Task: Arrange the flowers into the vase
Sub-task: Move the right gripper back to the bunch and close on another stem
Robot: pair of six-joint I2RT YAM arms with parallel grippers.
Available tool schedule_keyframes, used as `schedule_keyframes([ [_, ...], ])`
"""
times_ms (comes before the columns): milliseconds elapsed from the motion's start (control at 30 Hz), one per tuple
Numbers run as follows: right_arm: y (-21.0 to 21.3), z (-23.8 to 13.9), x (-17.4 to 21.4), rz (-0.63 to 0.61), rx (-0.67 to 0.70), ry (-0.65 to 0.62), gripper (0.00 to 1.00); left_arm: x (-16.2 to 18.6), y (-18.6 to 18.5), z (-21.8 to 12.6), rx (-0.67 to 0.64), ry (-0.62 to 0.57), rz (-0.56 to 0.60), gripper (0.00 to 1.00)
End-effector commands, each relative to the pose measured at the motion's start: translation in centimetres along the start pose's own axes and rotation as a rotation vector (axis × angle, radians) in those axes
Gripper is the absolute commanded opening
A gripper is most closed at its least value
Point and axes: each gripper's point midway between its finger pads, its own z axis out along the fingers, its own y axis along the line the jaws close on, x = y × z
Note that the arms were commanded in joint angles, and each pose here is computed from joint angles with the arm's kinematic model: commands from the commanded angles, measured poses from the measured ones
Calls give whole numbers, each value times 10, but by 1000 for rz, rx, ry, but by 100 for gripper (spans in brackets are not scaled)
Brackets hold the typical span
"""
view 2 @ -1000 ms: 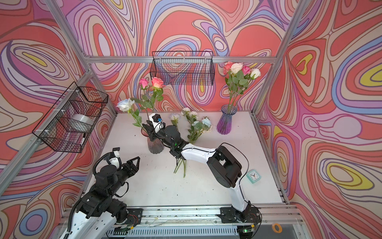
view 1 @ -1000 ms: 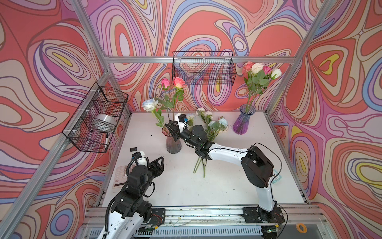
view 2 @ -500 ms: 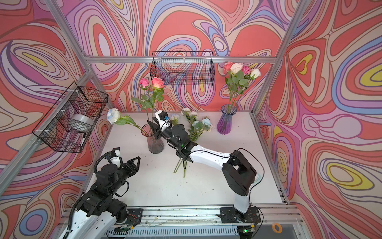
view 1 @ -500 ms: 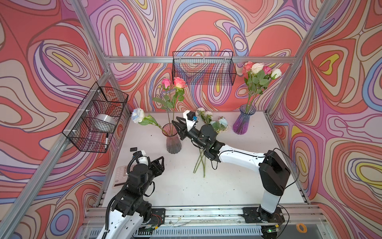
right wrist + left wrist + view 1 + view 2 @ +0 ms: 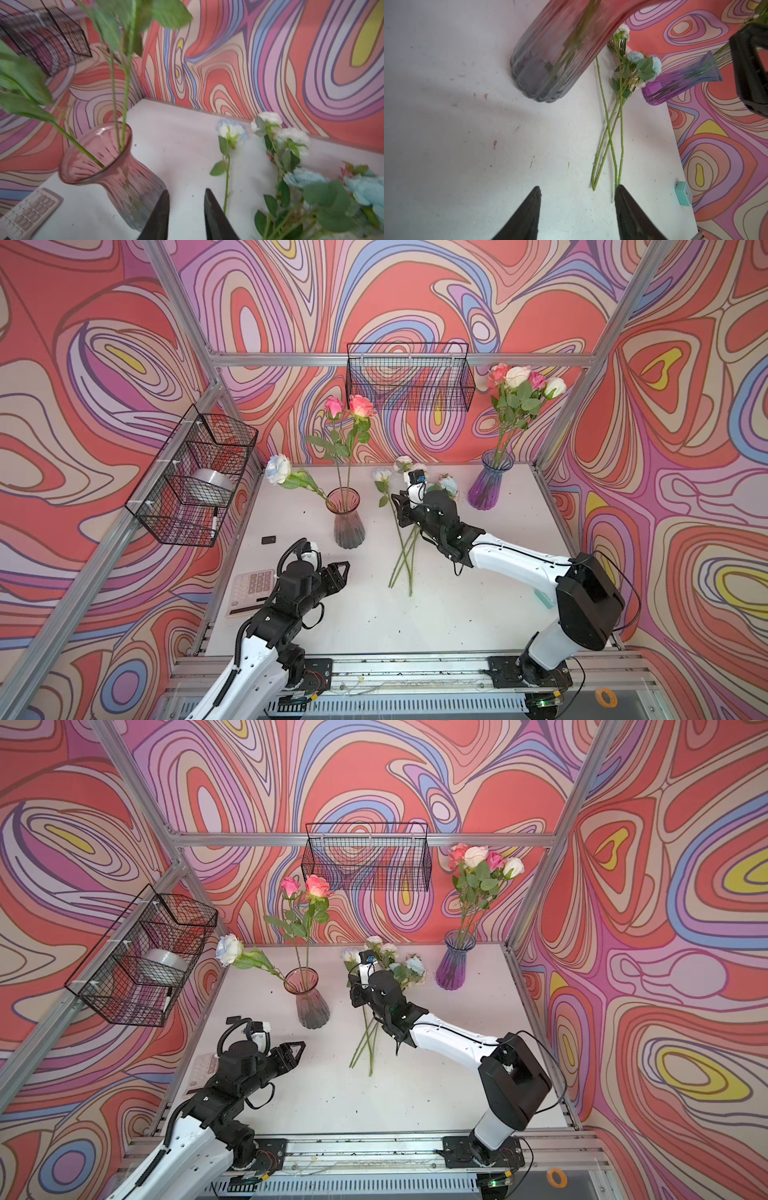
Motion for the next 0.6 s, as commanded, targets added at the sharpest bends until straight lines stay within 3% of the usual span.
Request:
schedule_keyframes([
  [0, -17, 20, 61, 65, -7, 250, 27, 5, -21, 12, 128, 31, -36, 56],
  [200, -23, 65, 118, 67, -3, 456, 30, 21, -9, 21, 114, 65, -62, 56],
  [567, -49, 94, 162, 82, 114, 570, 32, 10, 15, -15, -83, 27, 51, 59],
])
